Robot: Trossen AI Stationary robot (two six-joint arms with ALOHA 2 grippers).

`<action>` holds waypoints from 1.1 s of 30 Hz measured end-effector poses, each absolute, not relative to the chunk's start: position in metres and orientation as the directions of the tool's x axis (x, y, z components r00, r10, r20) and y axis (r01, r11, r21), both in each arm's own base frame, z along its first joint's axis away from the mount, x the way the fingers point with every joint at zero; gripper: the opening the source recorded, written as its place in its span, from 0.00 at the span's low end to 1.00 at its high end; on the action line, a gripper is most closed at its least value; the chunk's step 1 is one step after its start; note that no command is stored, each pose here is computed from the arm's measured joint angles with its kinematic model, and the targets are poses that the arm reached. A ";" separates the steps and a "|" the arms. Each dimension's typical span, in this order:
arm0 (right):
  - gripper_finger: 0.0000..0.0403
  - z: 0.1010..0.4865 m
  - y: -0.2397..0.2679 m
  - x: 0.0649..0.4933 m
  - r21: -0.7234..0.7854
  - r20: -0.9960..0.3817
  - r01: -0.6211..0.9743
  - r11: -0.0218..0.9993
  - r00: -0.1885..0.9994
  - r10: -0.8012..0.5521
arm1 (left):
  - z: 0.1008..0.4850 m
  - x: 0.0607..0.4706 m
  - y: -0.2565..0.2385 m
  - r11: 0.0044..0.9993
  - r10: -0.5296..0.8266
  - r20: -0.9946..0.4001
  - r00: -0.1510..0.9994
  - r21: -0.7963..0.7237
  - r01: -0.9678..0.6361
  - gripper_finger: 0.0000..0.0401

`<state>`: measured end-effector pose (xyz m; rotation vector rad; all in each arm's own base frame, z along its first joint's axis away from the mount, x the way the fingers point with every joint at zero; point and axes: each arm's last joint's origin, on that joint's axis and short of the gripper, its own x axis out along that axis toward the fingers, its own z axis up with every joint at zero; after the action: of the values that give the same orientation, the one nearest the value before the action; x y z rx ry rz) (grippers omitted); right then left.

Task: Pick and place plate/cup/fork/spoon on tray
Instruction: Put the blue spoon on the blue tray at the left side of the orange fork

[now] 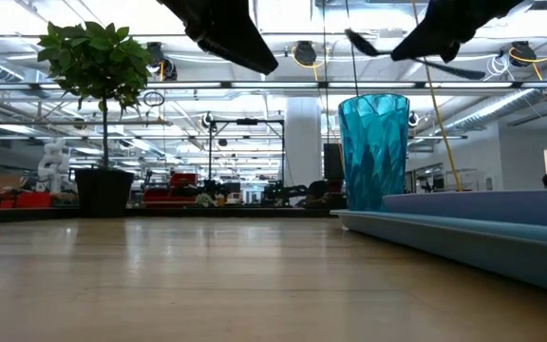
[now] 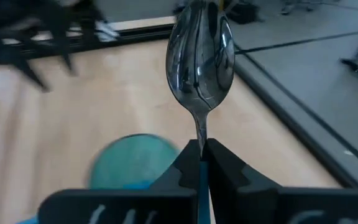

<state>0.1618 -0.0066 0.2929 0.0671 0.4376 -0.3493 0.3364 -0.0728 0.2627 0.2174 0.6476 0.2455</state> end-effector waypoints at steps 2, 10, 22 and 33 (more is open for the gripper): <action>0.00 0.293 0.003 0.162 0.016 -0.425 0.301 0.953 0.865 -0.266 | 0.263 0.336 -0.073 0.952 0.291 -0.567 0.770 0.254 -0.173 0.42; 0.00 0.292 0.038 0.158 0.136 -0.430 0.151 0.979 0.899 -0.079 | 0.263 0.333 -0.088 0.967 0.257 -0.566 0.783 0.147 -0.210 0.42; 0.00 0.280 0.102 0.145 0.213 -0.466 0.001 0.977 0.879 0.101 | 0.276 0.328 -0.132 0.982 0.130 -0.445 0.886 -0.064 -0.176 0.42; 0.00 0.261 0.179 0.138 0.261 -0.478 -0.086 0.961 0.854 0.206 | 0.283 0.314 -0.166 0.970 0.135 -0.357 0.924 -0.142 -0.197 0.42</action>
<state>0.1379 0.1786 0.2609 0.2350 0.5261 0.1555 0.3139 -0.1656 0.2826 -0.1773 0.3528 0.1709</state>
